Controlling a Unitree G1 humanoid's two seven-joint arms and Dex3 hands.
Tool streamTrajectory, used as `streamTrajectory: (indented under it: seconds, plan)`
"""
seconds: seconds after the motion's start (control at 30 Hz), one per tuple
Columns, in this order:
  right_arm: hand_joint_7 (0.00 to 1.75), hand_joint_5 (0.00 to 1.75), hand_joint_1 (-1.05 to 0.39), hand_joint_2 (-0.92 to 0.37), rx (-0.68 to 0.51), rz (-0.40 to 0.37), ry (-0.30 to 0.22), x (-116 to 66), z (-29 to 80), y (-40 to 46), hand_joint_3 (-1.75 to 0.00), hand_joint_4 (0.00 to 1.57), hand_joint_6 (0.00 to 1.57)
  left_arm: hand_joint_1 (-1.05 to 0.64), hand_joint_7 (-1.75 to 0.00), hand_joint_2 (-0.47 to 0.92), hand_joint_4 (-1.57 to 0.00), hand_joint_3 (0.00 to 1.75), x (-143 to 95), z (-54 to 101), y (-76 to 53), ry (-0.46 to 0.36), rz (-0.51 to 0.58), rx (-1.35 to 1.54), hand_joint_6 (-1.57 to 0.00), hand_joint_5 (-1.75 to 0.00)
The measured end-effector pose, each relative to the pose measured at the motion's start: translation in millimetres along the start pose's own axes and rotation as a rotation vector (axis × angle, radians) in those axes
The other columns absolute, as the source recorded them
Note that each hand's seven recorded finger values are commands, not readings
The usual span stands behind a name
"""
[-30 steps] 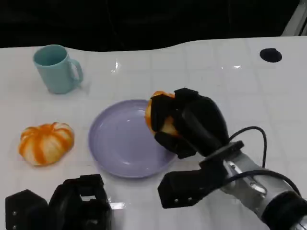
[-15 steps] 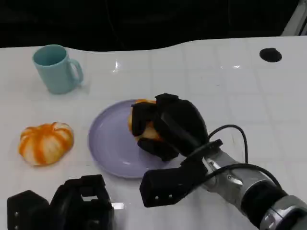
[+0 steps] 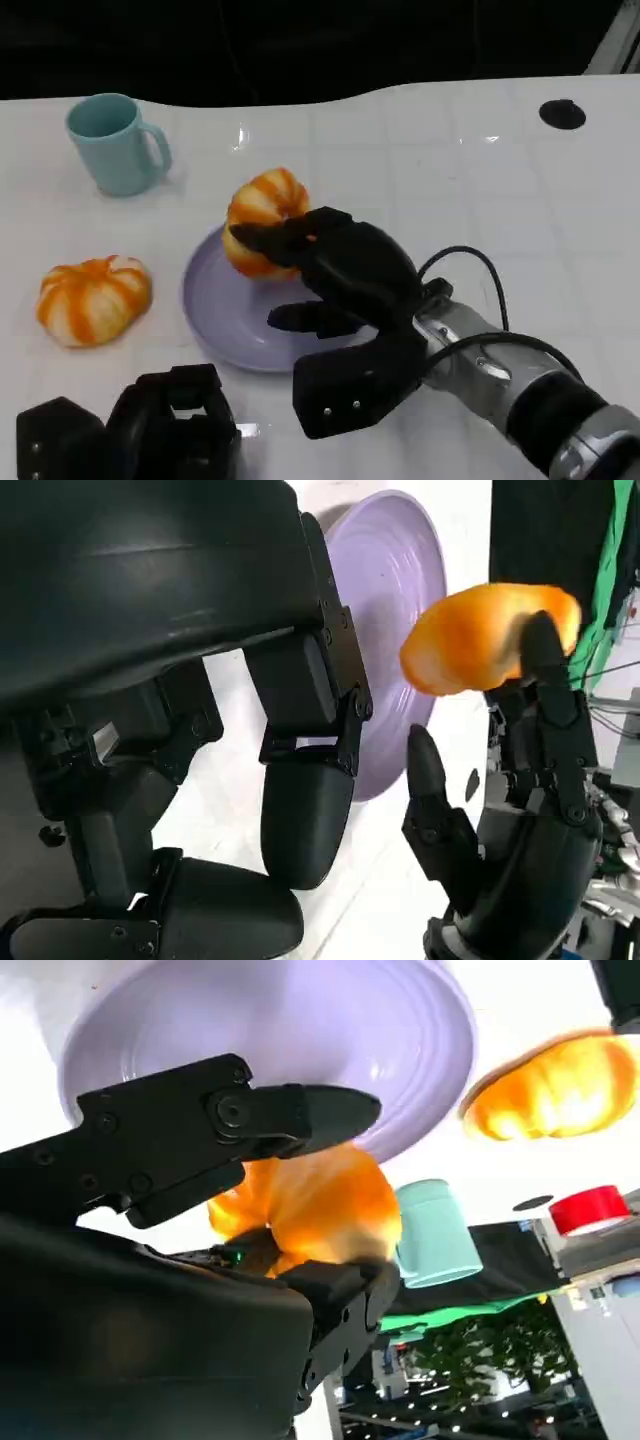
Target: Grasp the bread from the table and place it into the plate.
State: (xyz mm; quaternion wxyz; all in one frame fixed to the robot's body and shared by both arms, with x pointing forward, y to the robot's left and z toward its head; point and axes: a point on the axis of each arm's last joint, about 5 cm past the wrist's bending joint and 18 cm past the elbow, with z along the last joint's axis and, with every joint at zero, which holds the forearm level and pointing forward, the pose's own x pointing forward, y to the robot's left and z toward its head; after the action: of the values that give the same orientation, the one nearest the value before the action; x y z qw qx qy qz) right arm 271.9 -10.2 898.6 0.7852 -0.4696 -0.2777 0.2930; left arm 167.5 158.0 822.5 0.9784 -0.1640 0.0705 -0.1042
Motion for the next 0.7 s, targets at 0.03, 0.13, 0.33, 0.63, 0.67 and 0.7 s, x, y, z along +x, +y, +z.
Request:
streamTrajectory:
  seconds: [0.03,0.13,0.33,0.63,0.67,0.7]
  plan:
    - [0.01,0.22,-0.76,-0.92,0.001,0.000,-0.001,-0.3,0.6,-0.3,-0.42,0.02,0.16,-1.05,-1.08,0.10,-1.57,1.41,0,0.1,0.0,-0.001,0.000,0.001,-1.41,-1.19]
    - [0.03,0.26,-0.77,-0.92,0.006,-0.007,-0.005,-2.3,1.1,-0.4,-0.41,0.06,0.20,-1.05,-1.08,0.13,-1.57,1.37,0,0.1,0.0,-0.001,-0.001,0.002,-1.42,-1.19]
    - [0.05,0.35,-0.75,-0.92,0.003,-0.026,-0.008,-9.9,-4.5,-3.8,-0.41,0.17,0.27,-1.05,-1.07,0.16,-1.57,1.33,0,0.1,0.0,-0.002,-0.001,0.004,-1.41,-1.19]
    - [0.09,0.75,-0.70,-0.92,-0.003,-0.071,0.001,-15.6,-7.8,-3.0,-0.39,0.19,0.88,-1.05,-1.08,0.19,-1.57,1.30,0,0.1,0.1,-0.001,-0.001,0.003,-1.41,-1.19]
    - [0.06,0.68,-0.70,-0.92,-0.008,-0.080,-0.003,-15.3,-7.4,-3.5,-0.42,0.21,0.96,-1.05,-1.08,0.19,-1.57,1.30,0,0.1,0.1,-0.001,-0.001,0.003,-1.41,-1.19]
    - [0.06,0.64,-0.70,-0.92,-0.016,-0.084,-0.003,-15.3,-7.6,-4.0,-0.44,0.22,0.99,-1.05,-1.08,0.19,-1.57,1.30,0,0.1,0.1,-0.001,-0.001,0.003,-1.41,-1.19]
